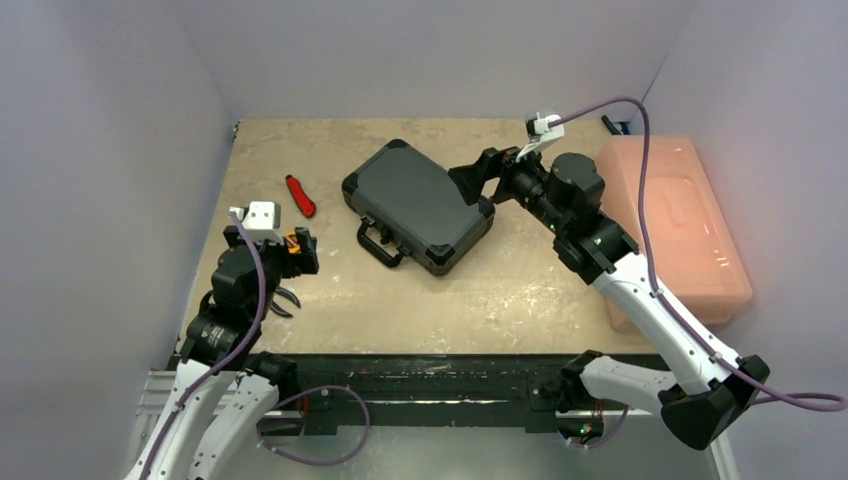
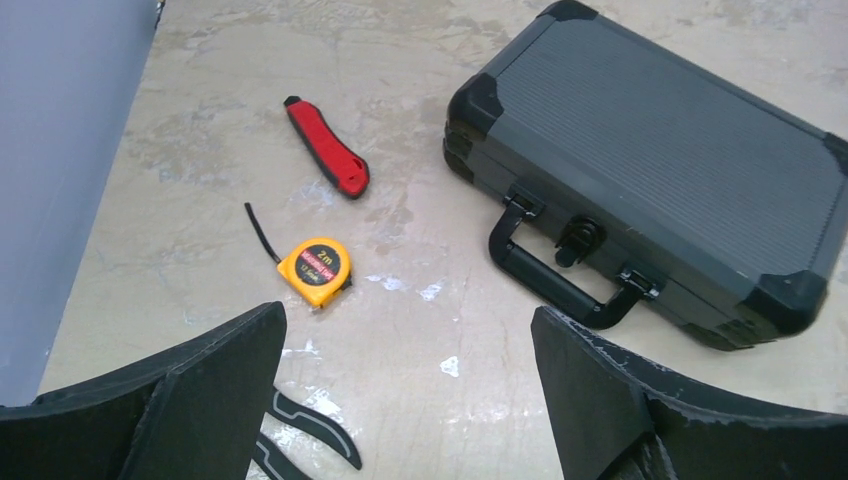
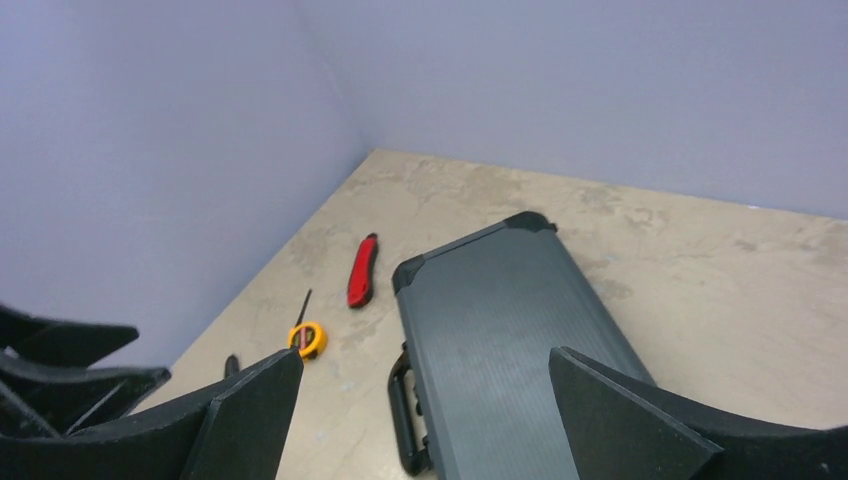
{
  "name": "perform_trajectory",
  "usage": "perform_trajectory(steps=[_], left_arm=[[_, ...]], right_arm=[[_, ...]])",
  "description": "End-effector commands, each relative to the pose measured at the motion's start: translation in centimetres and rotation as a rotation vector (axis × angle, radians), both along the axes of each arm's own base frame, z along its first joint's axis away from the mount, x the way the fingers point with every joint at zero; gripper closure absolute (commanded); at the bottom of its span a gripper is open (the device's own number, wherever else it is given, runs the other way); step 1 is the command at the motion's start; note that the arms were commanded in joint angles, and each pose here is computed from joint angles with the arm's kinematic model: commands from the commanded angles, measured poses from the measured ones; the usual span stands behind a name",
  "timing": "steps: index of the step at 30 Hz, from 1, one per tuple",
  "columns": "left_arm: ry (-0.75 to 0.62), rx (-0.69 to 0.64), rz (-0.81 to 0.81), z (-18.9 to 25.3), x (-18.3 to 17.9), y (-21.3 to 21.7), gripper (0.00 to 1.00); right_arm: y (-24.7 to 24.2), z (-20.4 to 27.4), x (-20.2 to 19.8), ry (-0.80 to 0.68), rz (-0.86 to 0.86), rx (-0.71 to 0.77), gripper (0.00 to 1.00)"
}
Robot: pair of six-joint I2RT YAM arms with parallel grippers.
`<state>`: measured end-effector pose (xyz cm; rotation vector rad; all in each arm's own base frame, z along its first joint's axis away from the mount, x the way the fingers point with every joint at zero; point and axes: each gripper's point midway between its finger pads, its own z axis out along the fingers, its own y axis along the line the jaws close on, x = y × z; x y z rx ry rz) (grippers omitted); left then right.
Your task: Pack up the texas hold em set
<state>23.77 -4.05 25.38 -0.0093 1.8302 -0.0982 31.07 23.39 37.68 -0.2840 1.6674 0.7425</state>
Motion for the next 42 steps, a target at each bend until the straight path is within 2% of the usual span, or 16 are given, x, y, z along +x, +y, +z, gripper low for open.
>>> perform_trajectory(steps=[1,8,13,18,26,33,35,38,42], left_arm=[[-0.095,0.043,0.061,0.7,0.8,1.3,0.07],[-0.139,0.104,0.149,-1.7,1.7,3.0,0.09],[-0.077,0.195,0.175,-5.7,2.6,3.7,0.12],[-0.064,0.178,0.221,-6.2,4.0,4.1,0.12],[-0.141,0.145,0.282,-7.2,7.7,3.8,0.15],[-0.127,0.195,0.315,-11.2,9.1,4.2,0.18],[-0.141,0.24,0.329,-11.3,9.9,4.5,0.18],[-0.225,0.235,0.301,-10.4,11.1,4.2,0.18],[-0.259,0.269,0.304,-11.2,12.3,4.7,0.16]], right_arm=[[-2.6,2.5,1.1,-0.091,-0.164,0.097,0.01],[-4.6,-0.2,0.2,-0.112,-0.226,0.087,0.01],[-5.8,-3.8,-0.3,-0.079,-0.273,0.072,0.01],[-6.7,-5.2,-1.7,-0.106,-0.269,0.072,0.01],[-6.6,-5.6,-3.1,-0.134,-0.222,0.094,0.01],[-5.7,-4.4,-4.6,-0.118,-0.135,0.112,0.01],[-5.4,-4.2,-5.1,-0.114,-0.105,0.111,0.01],[-5.2,-4.3,-5.5,-0.104,-0.085,0.103,0.01],[-5.4,-4.2,-5.6,-0.105,-0.087,0.082,0.01]])
